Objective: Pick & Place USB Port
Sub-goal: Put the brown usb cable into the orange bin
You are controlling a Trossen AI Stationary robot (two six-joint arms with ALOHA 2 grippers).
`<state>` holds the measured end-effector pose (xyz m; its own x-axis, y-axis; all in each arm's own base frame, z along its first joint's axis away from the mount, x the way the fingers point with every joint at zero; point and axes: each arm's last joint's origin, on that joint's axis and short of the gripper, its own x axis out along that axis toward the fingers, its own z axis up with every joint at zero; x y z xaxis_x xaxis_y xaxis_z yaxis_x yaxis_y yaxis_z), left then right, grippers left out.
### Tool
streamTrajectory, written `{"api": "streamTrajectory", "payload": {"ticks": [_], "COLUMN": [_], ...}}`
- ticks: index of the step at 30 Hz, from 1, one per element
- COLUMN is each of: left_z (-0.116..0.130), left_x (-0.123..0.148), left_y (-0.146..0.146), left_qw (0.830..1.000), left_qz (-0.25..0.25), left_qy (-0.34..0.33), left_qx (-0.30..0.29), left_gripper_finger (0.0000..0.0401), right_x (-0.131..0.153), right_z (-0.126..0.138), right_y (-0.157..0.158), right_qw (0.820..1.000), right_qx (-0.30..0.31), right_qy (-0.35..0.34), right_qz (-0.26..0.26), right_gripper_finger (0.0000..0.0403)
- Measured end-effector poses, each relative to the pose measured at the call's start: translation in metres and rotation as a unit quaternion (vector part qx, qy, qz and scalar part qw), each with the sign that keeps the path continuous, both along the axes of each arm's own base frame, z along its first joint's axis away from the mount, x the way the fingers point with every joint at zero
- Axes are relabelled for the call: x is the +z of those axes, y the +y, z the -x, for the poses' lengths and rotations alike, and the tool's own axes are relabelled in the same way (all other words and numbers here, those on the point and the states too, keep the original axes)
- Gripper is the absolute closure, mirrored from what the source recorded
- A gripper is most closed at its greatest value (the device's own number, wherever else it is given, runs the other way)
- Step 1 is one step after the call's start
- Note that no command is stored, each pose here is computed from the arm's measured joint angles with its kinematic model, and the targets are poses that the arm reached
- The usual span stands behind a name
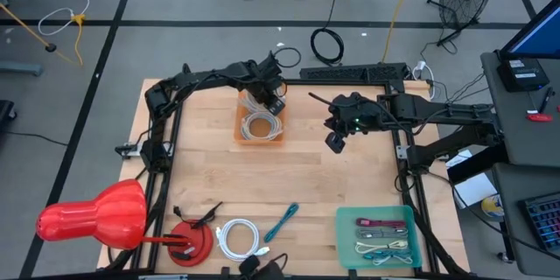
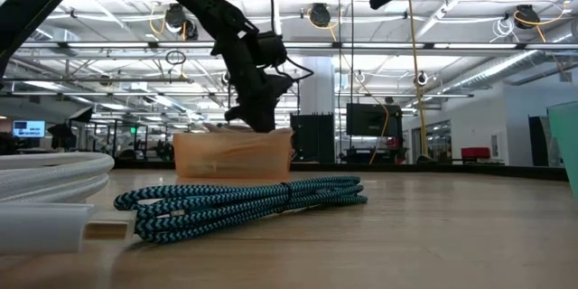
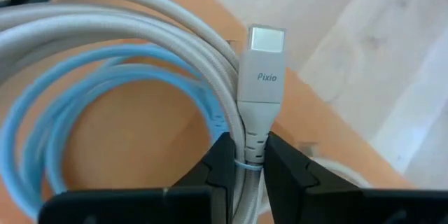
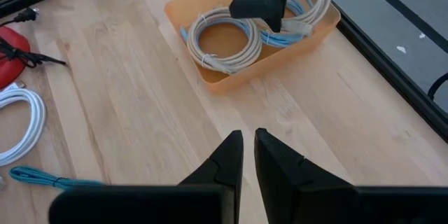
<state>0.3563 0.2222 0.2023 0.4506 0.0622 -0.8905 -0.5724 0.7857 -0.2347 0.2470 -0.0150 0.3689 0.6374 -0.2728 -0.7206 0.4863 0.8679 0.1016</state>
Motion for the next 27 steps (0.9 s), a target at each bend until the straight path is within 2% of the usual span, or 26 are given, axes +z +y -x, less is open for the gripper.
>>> {"api": "streamTrajectory", "payload": {"ticks": [9, 27], "left_z": [-0.003, 0.008], "left_x": [0.002, -0.001], "left_y": [0.0, 0.007], "left_qw": [0.999, 0.999], "left_qz": [0.021, 0.031], "left_qy": [-0.033, -0.01], "left_qx": [-0.023, -0.034], "left_gripper_finger": [0.0351, 0.0351], "right_x": [-0.001, -0.002], "right_z": [0.001, 0.002], "right_y": [0.0, 0.0], "right_qw": [1.0, 1.0], "right_qx": [0.0, -0.001], "right_qy": [0.005, 0.015], "right_qz": [0.0, -0.001], "right_gripper_finger": [0.0374, 0.0374]}}
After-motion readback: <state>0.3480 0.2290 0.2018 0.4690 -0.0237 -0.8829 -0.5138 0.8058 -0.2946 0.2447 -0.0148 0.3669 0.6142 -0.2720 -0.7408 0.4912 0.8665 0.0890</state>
